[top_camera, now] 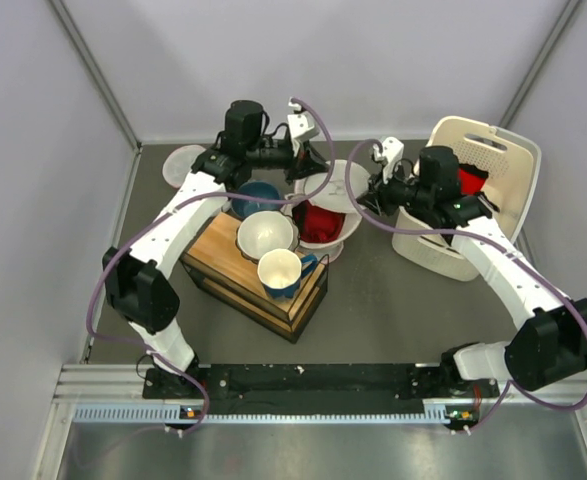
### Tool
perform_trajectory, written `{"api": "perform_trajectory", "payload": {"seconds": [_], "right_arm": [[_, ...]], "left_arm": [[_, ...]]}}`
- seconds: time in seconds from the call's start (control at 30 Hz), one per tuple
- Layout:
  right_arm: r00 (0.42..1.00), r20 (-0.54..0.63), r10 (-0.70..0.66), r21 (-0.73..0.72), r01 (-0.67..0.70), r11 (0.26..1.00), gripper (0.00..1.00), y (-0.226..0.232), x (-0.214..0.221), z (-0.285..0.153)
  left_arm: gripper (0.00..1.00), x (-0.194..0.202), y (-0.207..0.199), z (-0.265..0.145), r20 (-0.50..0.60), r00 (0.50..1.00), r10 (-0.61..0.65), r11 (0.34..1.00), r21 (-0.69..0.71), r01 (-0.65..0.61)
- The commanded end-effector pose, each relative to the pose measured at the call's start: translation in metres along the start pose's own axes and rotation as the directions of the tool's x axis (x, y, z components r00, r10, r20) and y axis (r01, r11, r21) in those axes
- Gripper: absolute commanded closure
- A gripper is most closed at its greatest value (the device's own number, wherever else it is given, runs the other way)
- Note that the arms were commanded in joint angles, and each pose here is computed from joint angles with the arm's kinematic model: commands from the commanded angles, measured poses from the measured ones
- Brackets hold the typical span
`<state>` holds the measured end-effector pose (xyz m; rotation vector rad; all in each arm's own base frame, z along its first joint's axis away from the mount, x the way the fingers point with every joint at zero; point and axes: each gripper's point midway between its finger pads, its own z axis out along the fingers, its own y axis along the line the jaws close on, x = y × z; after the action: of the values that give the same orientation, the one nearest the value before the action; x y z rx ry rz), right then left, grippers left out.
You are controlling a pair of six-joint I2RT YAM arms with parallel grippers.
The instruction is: Unzip the laundry bag and remove the bra
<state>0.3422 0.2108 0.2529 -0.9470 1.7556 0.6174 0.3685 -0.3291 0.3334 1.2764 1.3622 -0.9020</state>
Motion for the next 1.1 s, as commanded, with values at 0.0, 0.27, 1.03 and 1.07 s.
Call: {"api": "perform_trajectory", "payload": {"seconds": [0.0,0.27,1.03,1.07], "right_arm": [[0.996,0.089,0.026,0.199,-0.043,0.979,0.49,-0.033,-0.036,-0.017],[0.965,0.239,0.111,0.434,-0.208,0.877,0.09,-0.052,-0.066,-0.071],[0.859,0.157,0.487,0.215,-0.511,0.832,0.59,-0.02,-0.03,-0.008],[0.855,0.144,0.498,0.208,-0.519,0.829,0.56,-0.018,-0.026,-0.003]], "left_arm": [[1.0,-0.03,0.01,-0.001,0.05,0.999,-0.007,0.997,-0.073,0.011],[1.0,-0.083,0.048,-0.024,0.243,0.939,-0.243,0.871,-0.371,0.322],[1.0,-0.072,0.034,-0.002,0.397,0.775,-0.493,0.781,-0.192,0.595],[1.0,-0.073,0.034,-0.001,0.396,0.773,-0.496,0.782,-0.184,0.596]]}}
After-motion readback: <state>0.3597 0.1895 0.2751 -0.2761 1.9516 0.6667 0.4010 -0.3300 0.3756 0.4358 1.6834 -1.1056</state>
